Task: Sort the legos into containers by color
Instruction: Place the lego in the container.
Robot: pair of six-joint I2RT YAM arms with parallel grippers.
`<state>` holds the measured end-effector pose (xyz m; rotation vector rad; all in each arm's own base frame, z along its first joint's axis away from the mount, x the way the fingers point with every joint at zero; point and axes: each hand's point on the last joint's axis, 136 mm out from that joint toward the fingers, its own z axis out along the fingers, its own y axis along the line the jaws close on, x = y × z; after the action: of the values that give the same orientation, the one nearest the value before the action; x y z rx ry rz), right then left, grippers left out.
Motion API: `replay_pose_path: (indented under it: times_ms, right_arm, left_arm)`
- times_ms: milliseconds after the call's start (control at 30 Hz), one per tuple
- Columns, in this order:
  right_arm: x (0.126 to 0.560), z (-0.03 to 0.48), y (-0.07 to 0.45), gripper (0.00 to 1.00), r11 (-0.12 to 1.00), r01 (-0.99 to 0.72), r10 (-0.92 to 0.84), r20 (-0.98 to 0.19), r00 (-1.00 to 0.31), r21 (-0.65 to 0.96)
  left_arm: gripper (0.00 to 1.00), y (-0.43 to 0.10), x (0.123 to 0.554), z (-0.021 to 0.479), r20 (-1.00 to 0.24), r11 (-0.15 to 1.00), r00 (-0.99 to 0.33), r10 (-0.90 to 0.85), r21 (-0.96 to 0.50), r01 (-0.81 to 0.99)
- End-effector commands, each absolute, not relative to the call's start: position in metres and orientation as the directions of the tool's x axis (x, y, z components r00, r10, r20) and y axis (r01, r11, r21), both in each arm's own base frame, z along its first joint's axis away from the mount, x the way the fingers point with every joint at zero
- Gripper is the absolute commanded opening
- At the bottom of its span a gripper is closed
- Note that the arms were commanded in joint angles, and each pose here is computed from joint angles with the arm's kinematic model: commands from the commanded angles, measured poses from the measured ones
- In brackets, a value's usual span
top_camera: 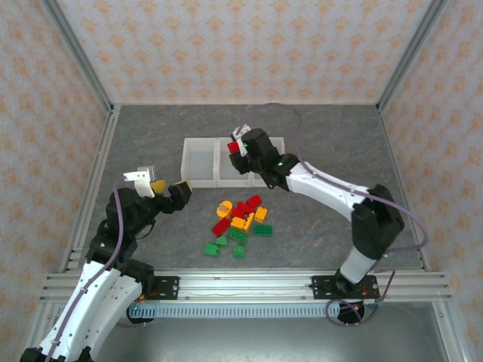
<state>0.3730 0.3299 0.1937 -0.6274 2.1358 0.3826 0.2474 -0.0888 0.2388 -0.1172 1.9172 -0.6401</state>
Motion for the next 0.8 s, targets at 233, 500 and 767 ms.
replay_pose_path:
  times_ms: [233,500,767]
  right_arm:
    - [0.404,0.165,0.355,0.31,0.863,-0.488,-0.223,-0.769,-0.599,0.13]
    - [0.418,0.158,0.356,0.66,0.895,-0.434,-0.223,-0.738,-0.637,0.104]
    - [0.411,0.183,0.335,0.87,0.946,-0.296,-0.127,-0.685,-0.717,0.134]
  left_arm:
    - [0.99,-0.093,0.249,0.241,-0.835,0.847,-0.426,-0.347,-0.474,0.24]
    - [0.99,-0.094,0.249,0.239,-0.832,0.846,-0.433,-0.347,-0.477,0.24]
    - [0.99,-0.095,0.25,0.237,-0.829,0.846,-0.44,-0.345,-0.477,0.237]
